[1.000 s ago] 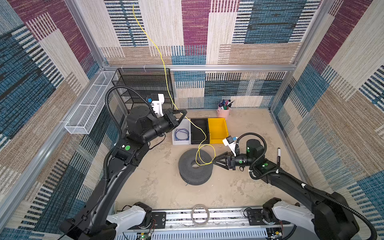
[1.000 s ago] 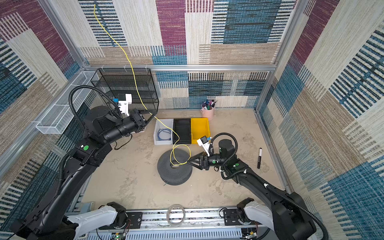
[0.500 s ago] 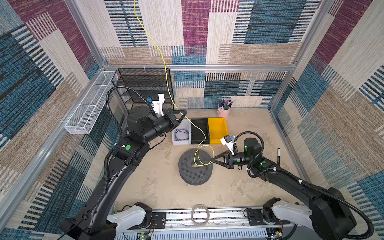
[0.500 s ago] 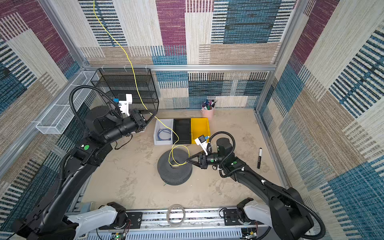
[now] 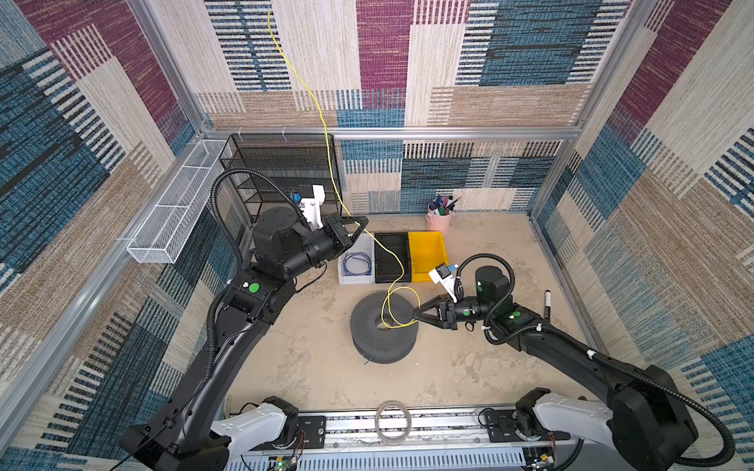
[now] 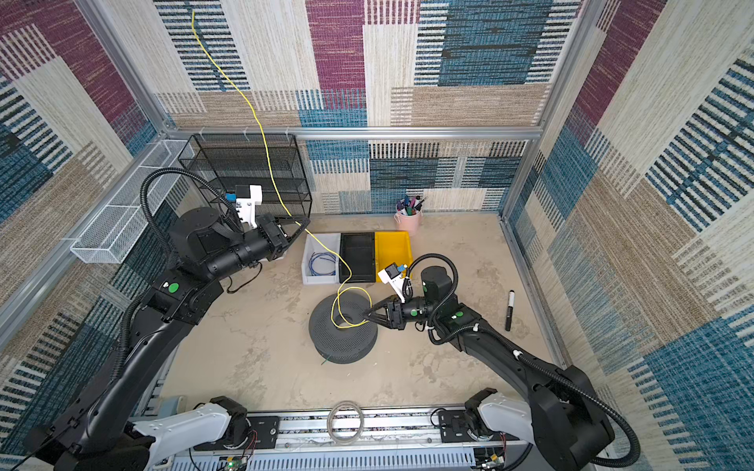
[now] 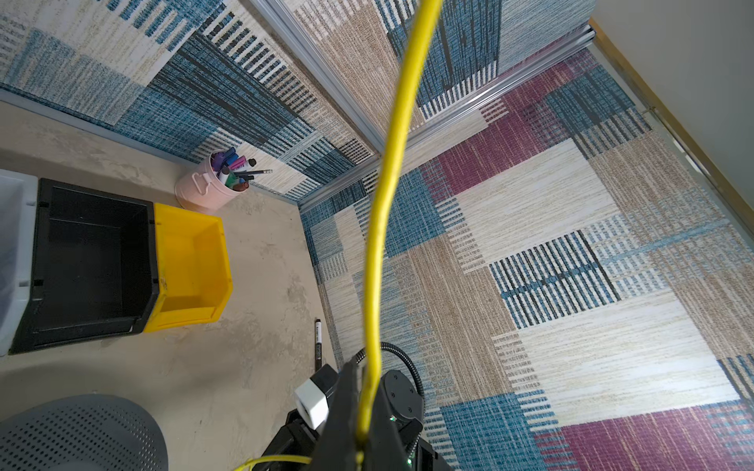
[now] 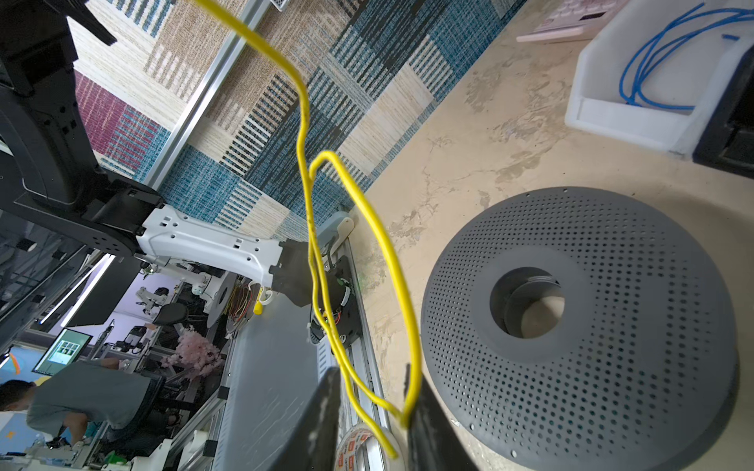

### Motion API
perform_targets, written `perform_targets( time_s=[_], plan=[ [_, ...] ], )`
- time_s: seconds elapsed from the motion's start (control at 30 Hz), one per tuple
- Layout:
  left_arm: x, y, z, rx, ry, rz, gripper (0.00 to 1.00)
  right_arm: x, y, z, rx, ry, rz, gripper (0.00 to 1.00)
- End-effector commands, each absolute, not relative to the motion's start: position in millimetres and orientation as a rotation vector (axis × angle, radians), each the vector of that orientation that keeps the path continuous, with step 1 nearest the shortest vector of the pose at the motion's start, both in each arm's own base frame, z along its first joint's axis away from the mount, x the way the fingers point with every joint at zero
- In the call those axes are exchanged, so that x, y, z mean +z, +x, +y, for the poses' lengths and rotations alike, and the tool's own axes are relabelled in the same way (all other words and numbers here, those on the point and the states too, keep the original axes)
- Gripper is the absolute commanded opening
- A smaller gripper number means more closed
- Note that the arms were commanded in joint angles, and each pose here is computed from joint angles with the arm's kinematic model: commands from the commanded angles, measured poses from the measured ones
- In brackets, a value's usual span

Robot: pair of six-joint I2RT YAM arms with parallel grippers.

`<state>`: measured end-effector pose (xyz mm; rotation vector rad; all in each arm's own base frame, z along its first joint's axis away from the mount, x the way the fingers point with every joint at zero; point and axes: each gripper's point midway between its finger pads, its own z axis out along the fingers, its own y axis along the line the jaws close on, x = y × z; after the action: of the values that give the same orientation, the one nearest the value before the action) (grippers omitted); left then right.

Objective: Wrap the cables

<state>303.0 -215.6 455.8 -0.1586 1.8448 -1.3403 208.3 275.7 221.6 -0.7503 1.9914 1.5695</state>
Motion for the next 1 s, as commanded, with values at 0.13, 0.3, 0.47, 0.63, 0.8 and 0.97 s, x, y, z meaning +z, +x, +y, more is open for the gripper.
perform_targets(
  time_s=[0.13,0.3,0.47,0.63,0.8,0.97],
  plan=[
    [455.7,302.9,-214.7,-1.316,-0.127,1.831,0.0,222.3,200.0,272.4,1.559,-0.771,2.019,0.34],
    [456.7,300.9,-214.7,-1.311,-0.114,1.837,0.0,210.4,208.9,258.4,1.348,-0.739,2.122,0.48],
    [456.0,298.8,-216.2,-1.329,-0.112,1.84,0.0,220.9,208.0,254.2,1.314,-0.732,2.081,0.53],
    [458.5,296.1,-214.9,-1.327,-0.109,1.842,0.0,237.1,220.3,247.2,1.2,-0.698,2.048,0.45],
    [455.3,298.2,-212.5,-1.307,-0.13,1.853,0.0,276.6,213.6,254.2,1.246,-0.75,1.904,0.45],
    [444.5,304.6,-203.9,-1.222,-0.197,1.911,0.0,302.8,198.2,279.1,1.276,-0.831,1.796,0.45]
  ],
)
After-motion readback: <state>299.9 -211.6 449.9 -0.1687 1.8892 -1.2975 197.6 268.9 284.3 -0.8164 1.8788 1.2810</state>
